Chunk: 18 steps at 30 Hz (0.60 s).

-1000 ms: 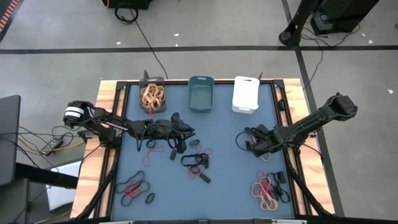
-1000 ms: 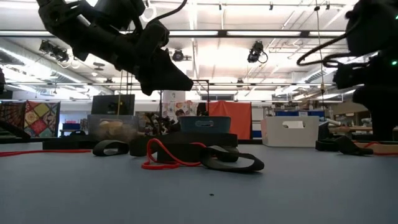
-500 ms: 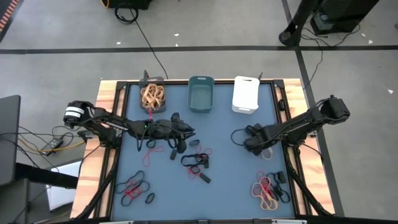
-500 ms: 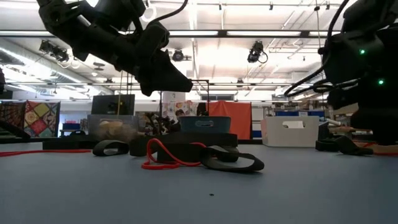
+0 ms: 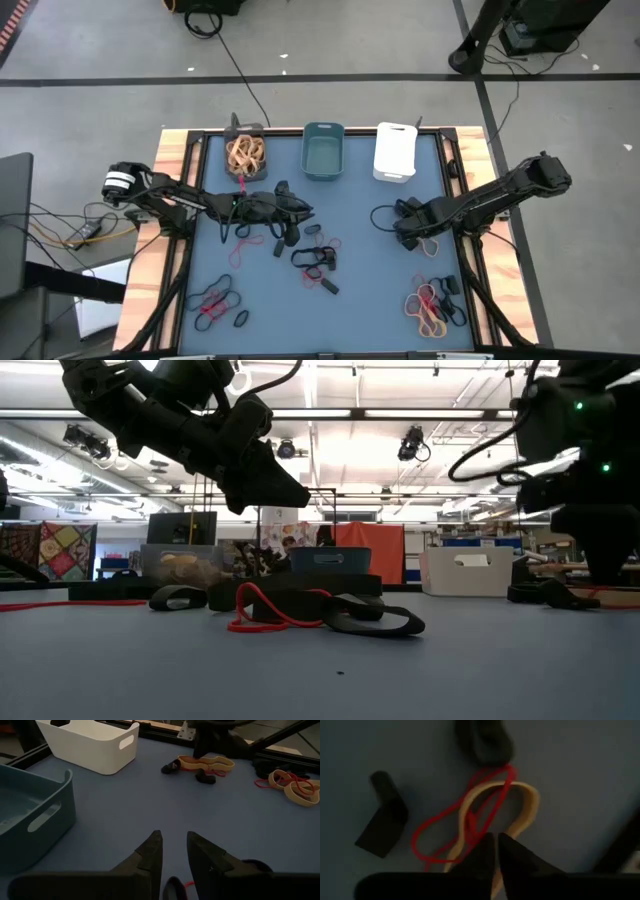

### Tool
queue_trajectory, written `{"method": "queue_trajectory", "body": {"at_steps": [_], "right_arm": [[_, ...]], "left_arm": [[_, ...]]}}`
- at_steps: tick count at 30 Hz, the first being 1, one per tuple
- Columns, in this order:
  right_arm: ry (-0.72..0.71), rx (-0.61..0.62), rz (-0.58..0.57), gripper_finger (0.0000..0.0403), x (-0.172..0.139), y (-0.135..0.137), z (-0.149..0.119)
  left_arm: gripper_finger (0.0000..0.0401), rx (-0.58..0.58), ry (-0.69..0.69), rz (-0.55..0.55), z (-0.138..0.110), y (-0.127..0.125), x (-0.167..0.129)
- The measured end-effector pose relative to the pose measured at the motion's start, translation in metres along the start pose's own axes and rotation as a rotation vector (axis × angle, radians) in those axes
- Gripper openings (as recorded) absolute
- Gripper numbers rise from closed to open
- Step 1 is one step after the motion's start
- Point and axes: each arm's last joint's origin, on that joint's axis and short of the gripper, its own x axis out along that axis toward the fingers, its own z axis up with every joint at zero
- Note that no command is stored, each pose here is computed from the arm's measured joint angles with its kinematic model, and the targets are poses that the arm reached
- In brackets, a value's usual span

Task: Sort rubber bands into baskets
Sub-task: Put the yellow rubber band into the black bin

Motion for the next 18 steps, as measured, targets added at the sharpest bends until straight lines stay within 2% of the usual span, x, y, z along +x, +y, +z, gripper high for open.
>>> {"method": "queue_trajectory", "body": {"at_steps": [4, 10, 14, 18], "right_arm": [[-0.009, 0.018, -0.033, 0.0091, -0.009, -0.006, 0.003], [0.059, 0.033, -0.055, 0.0151, -0.001, -0.008, 0.002], [0.100, 0.048, -0.059, 0.0161, 0.009, -0.007, -0.001], [0.119, 0.050, -0.054, 0.0151, 0.015, -0.005, -0.002]], "left_arm": [[0.0094, 0.000, 0.000, 0.007, 0.000, 0.000, 0.000], [0.0094, 0.004, 0.010, 0.006, -0.001, -0.001, 0.000], [0.0094, 0.012, 0.014, -0.003, -0.002, -0.003, -0.001], [0.0094, 0.016, 0.018, -0.007, -0.003, -0.005, -0.001]]}}
